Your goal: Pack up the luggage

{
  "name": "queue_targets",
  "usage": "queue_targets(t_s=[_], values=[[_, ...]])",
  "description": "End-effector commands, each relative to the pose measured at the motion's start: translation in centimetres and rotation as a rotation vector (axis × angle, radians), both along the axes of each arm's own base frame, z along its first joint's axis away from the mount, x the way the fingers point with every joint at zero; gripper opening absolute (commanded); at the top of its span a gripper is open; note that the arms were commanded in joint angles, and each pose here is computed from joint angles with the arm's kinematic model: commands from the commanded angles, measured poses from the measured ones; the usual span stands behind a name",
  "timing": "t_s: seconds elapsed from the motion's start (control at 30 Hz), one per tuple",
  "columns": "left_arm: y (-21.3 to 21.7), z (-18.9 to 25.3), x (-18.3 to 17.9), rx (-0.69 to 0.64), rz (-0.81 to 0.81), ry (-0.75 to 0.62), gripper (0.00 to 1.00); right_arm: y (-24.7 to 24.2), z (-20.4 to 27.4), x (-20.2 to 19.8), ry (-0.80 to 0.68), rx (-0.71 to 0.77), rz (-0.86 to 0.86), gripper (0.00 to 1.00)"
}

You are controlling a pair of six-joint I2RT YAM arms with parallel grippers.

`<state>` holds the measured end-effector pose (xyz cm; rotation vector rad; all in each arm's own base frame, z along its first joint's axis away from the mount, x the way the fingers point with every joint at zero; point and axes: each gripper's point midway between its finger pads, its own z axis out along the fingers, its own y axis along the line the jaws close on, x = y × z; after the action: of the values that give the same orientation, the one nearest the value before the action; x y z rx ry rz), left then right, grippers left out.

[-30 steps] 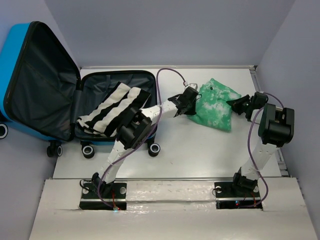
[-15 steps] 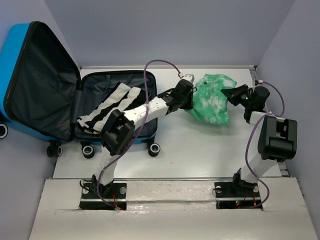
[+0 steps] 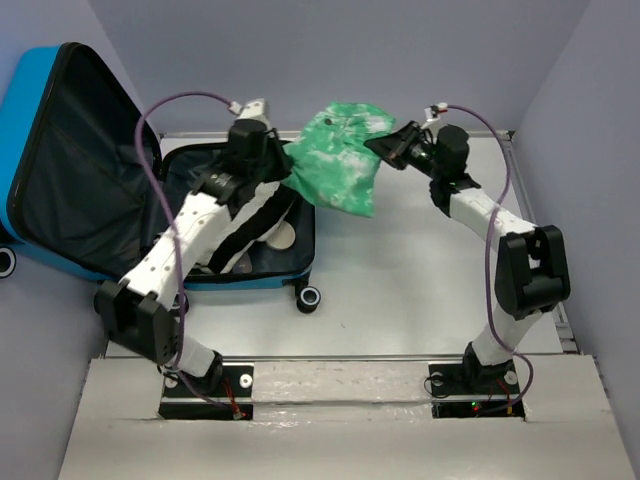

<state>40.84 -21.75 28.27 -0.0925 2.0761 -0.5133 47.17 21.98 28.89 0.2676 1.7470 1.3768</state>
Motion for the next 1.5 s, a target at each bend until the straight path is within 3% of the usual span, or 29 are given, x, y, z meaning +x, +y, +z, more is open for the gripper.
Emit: queue_targets(t_s=[0.0, 0.03, 0.1, 0.17, 0.2, 0.23, 0.27, 0.3, 0.37, 0.53, 0.63, 0.8, 1.03, 1.2, 1.3, 1.47], values=[[9.8, 3.9, -1.1, -0.005, 0.22, -0.125, 0.06, 8.7, 0.8, -1.4, -0.029, -0.029, 0.17, 0.07], [12.7, 3.5, -1.2, 0.013, 0.286, -0.118, 0.06, 10.2, 2.0, -1.4, -0.069, -0.04, 0.188, 0.07], [17.0, 2.7, -2.5, 0.081, 0.406, -0.119, 0.07, 14.6, -1.3, -2.3, -0.038, -0.129, 0.25, 0.07], [21.5, 0.8, -3.5, 0.134, 0.512, -0.087, 0.2, 18.6, -1.3, -3.2, -0.064, -0.168, 0.292, 0.07], [23.2, -0.2, -3.7, 0.17, 0.541, -0.064, 0.5, 19.8, -2.9, -3.4, -0.061, -0.221, 0.314, 0.1], [24.8, -1.6, -4.2, 0.196, 0.585, -0.018, 0.67, 21.1, -6.3, -2.8, -0.031, -0.278, 0.316, 0.2], [26.6, -2.8, -4.4, 0.206, 0.644, 0.02, 0.82, 22.3, -5.0, -2.1, -0.076, -0.301, 0.321, 0.5], [26.4, -2.7, -4.2, 0.194, 0.631, 0.009, 0.99, 22.8, -9.8, -2.2, 0.004, -0.402, 0.359, 0.68], [26.1, -2.6, -4.4, 0.182, 0.622, 0.011, 0.99, 23.2, -10.5, -2.4, 0.02, -0.426, 0.403, 1.0], [26.0, 3.1, -5.8, 0.158, 0.625, -0.09, 0.99, 21.5, -8.1, -1.9, -0.075, -0.533, 0.343, 1.0], [25.5, 7.3, -8.3, 0.118, 0.62, -0.184, 0.99, 20.5, -5.6, -2.3, -0.127, -0.56, 0.325, 1.0], [26.3, 8.3, -12.9, 0.134, 0.683, -0.215, 0.95, 19.1, -2.6, -4.1, -0.192, -0.568, 0.328, 1.0], [32.0, 6.4, -21.2, 0.318, 0.988, -0.17, 0.88, 15.9, 0.5, -7.2, -0.28, -0.615, 0.301, 1.0], [35.1, 4.6, -26.0, 0.394, 1.239, -0.147, 0.83, 14.4, -0.6, -9.4, -0.279, -0.619, 0.312, 0.95], [36.6, 6.2, -28.7, 0.422, 1.389, -0.176, 0.82, 14.0, -0.9, -11.0, -0.297, -0.594, 0.345, 0.94], [38.2, 7.4, -28.1, 0.566, 1.523, -0.166, 0.82, 14.3, -1.5, -12.3, -0.32, -0.582, 0.415, 0.99]])
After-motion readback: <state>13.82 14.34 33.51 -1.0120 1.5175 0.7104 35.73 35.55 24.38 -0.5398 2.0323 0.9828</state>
